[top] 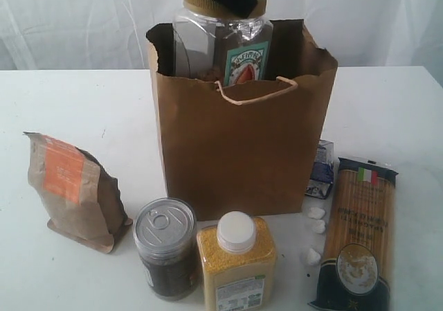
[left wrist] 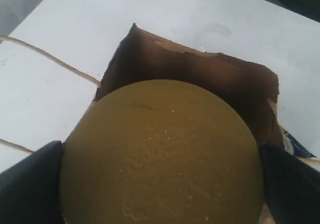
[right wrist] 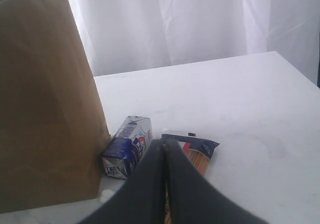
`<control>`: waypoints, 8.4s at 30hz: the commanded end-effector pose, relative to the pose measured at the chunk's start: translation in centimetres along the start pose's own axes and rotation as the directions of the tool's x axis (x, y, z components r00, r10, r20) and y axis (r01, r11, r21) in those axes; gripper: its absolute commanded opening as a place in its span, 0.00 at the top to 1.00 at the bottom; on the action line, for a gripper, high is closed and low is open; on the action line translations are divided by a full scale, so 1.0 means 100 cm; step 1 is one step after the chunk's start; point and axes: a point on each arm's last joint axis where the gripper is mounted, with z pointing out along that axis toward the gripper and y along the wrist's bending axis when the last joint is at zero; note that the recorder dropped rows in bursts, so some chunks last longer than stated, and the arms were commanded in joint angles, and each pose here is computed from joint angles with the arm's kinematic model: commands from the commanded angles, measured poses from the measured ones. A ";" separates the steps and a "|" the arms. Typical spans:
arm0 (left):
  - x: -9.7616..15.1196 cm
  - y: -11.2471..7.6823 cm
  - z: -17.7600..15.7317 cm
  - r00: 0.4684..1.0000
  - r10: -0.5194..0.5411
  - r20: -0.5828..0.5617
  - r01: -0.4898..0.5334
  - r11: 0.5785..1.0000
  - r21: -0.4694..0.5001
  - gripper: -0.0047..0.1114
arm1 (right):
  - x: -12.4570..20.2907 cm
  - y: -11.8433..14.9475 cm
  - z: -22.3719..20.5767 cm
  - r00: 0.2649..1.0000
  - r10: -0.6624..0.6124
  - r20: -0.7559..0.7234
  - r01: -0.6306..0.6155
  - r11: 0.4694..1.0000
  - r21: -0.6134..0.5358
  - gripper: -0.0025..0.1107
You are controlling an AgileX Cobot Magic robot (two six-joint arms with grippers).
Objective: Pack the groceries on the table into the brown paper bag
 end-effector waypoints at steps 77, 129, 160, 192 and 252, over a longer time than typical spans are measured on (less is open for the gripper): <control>0.085 -0.008 0.021 0.986 -0.128 -0.111 0.117 0.988 -0.101 0.10 | -0.001 0.000 0.000 1.000 0.000 0.014 0.000 1.000 0.001 0.98; 0.069 -0.015 0.009 0.992 -0.121 -0.028 0.122 0.992 0.017 0.06 | -0.001 0.000 0.000 1.000 0.018 0.014 -0.018 1.000 0.000 0.98; 0.149 -0.125 -0.167 0.969 -0.187 -0.161 0.131 0.944 -0.304 0.15 | -0.001 0.000 0.000 1.000 0.018 0.014 -0.018 1.000 0.000 0.98; 0.205 -0.110 -0.111 0.977 -0.207 -0.057 0.169 0.905 -0.391 0.96 | -0.001 0.000 0.000 1.000 0.018 0.014 -0.018 1.000 0.000 0.98; 0.338 -0.133 -0.065 0.812 -0.122 0.570 0.434 0.779 -0.452 0.72 | -0.001 0.000 0.000 1.000 0.018 0.014 -0.018 1.000 0.000 0.98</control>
